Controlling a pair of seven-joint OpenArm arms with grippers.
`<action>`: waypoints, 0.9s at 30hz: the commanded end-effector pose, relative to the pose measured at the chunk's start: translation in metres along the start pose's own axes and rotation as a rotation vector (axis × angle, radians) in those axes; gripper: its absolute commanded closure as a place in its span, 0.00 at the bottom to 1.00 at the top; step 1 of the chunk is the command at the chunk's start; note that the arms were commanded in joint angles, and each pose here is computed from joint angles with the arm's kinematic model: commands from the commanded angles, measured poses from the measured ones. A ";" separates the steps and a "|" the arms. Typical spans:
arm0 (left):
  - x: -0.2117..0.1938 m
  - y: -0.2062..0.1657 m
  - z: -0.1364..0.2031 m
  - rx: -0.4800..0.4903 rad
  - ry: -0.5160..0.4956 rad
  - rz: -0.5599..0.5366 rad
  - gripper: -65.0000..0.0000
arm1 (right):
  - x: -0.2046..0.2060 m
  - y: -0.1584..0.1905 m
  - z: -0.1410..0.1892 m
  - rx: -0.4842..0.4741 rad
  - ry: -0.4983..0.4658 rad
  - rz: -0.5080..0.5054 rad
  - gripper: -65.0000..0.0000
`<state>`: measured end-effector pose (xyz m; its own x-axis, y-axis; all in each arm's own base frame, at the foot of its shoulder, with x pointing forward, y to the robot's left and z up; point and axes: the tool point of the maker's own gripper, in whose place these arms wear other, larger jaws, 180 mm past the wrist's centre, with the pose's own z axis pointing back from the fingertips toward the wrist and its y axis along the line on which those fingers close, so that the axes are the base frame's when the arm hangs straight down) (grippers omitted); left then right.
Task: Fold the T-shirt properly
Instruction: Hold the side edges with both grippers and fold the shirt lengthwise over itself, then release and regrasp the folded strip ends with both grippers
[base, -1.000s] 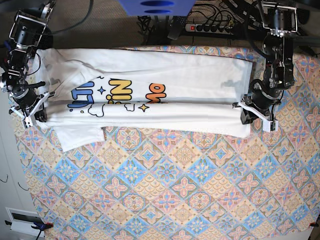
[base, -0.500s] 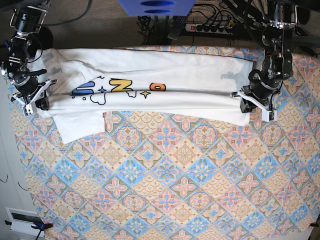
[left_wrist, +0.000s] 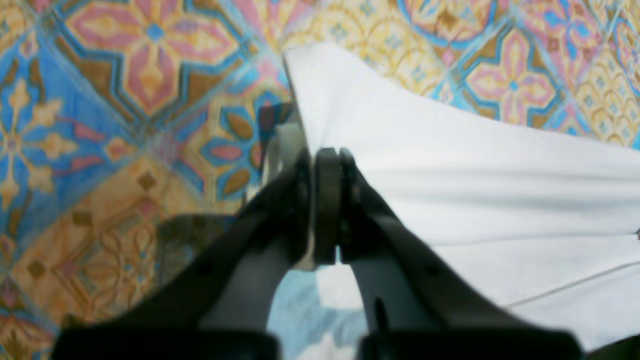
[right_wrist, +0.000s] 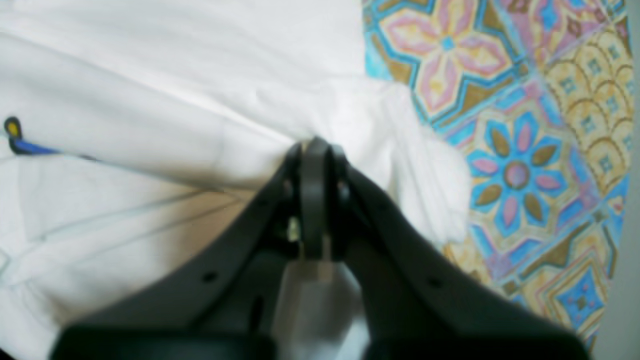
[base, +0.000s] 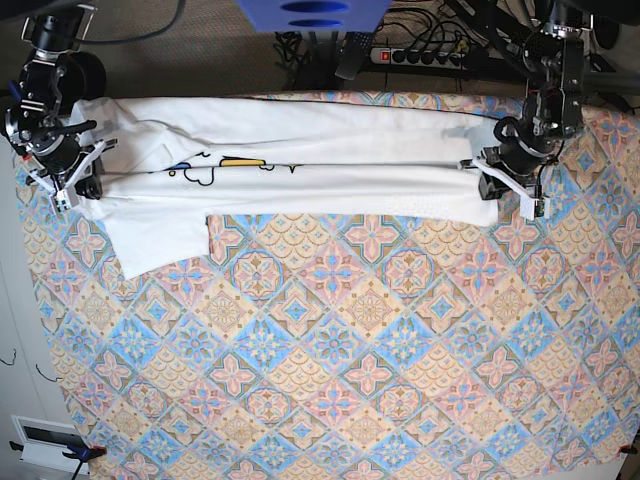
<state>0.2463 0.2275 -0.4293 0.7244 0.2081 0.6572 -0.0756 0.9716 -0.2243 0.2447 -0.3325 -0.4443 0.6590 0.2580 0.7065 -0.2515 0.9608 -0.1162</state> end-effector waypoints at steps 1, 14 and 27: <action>0.018 0.000 0.002 -0.002 -0.050 -0.018 1.00 | 0.019 -0.015 0.004 -0.027 -0.051 0.015 0.99; -0.003 0.005 0.003 0.012 0.047 -0.012 0.86 | 0.016 0.003 -0.004 0.024 -0.032 0.040 0.96; -0.011 0.011 0.005 0.041 0.076 0.008 0.74 | 0.018 -0.013 0.011 -0.029 -0.028 0.050 0.67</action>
<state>0.2278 0.2313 -0.4440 0.7902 0.2187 0.5725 -0.1186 0.9711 -0.2073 0.2432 -0.3271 -0.4402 0.6583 0.2915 0.6940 -0.2803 0.9506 -0.1334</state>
